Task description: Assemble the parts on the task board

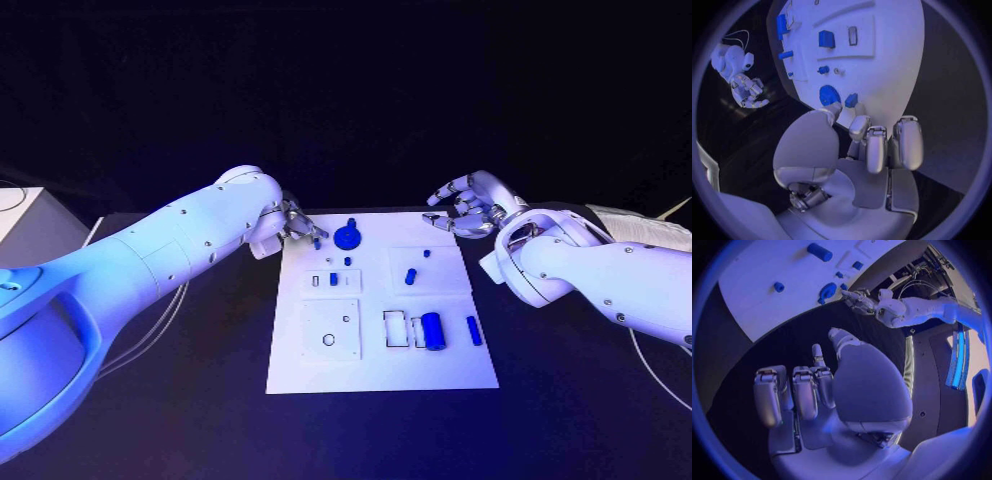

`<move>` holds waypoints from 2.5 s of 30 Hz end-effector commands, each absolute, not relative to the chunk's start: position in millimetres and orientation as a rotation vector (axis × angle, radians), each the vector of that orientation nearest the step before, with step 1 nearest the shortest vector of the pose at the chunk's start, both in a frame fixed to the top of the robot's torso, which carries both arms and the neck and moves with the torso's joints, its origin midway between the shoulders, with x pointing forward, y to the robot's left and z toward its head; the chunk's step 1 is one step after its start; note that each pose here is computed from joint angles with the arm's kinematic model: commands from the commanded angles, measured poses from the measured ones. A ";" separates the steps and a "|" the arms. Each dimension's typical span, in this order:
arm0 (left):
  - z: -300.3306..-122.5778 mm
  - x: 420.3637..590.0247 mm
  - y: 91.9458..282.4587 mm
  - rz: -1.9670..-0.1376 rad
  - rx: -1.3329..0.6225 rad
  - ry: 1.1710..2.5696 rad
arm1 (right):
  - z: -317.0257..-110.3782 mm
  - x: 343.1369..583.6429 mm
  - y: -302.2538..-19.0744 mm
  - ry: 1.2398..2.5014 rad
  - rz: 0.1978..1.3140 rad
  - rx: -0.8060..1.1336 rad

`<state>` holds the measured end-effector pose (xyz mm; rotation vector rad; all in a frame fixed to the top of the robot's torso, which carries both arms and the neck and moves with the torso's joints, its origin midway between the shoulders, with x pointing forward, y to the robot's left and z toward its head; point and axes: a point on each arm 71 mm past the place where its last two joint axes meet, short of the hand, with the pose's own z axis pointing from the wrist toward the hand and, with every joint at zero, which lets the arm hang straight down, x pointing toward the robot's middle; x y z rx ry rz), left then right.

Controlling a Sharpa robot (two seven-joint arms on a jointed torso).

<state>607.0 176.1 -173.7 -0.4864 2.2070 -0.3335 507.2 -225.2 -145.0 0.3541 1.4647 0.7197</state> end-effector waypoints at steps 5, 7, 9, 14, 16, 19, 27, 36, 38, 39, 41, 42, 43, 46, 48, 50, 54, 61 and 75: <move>-174.2 605.5 172.7 -0.349 -0.467 2.236 | -144.2 507.3 -223.8 1.459 0.722 0.336; -174.2 605.3 172.5 -0.349 -0.466 2.237 | -144.2 507.5 -223.8 1.460 0.721 0.336; -174.3 605.3 172.3 -0.349 -0.466 2.238 | -144.3 507.6 -223.8 1.459 0.721 0.337; -174.4 605.2 172.5 -0.351 -0.470 2.238 | -144.3 507.7 -223.7 1.459 0.721 0.337; -174.5 605.3 172.7 -0.351 -0.473 2.238 | -144.3 507.7 -223.5 1.459 0.721 0.337; -174.8 605.4 173.0 -0.354 -0.479 2.238 | -144.3 507.7 -223.4 1.459 0.722 0.336; -175.9 605.5 173.9 -0.354 -0.485 2.243 | -144.2 507.7 -223.0 1.458 0.723 0.336; -176.8 604.0 171.4 -0.376 -0.482 2.259 | -144.2 507.9 -222.7 1.458 0.723 0.335; -176.6 603.3 170.5 -0.390 -0.487 2.261 | -144.2 507.9 -222.7 1.457 0.723 0.335; -176.5 602.8 170.2 -0.396 -0.489 2.262 | -144.2 508.0 -222.6 1.457 0.723 0.335; -175.8 601.8 170.0 -0.408 -0.494 2.261 | -144.2 508.1 -222.7 1.457 0.723 0.335; -175.5 601.4 170.1 -0.412 -0.497 2.260 | -144.2 508.1 -222.8 1.457 0.723 0.335; -174.9 600.7 170.5 -0.418 -0.501 2.258 | -144.2 508.1 -223.0 1.456 0.723 0.335; -173.5 598.8 171.9 -0.430 -0.508 2.256 | -144.1 508.2 -223.6 1.455 0.722 0.336; -171.6 596.3 173.9 -0.440 -0.512 2.254 | -144.2 508.4 -224.6 1.455 0.720 0.338; -169.6 593.6 175.9 -0.446 -0.513 2.251 | -144.3 508.6 -225.7 1.455 0.718 0.341; -163.2 585.7 180.8 -0.459 -0.511 2.231 | -144.6 509.2 -228.7 1.454 0.712 0.347; -157.2 573.9 180.1 -0.477 -0.493 2.211 | -145.1 510.1 -231.3 1.455 0.705 0.351; -174.2 548.8 167.0 -0.440 -0.382 2.180 | -146.1 510.4 -232.5 1.455 0.701 0.346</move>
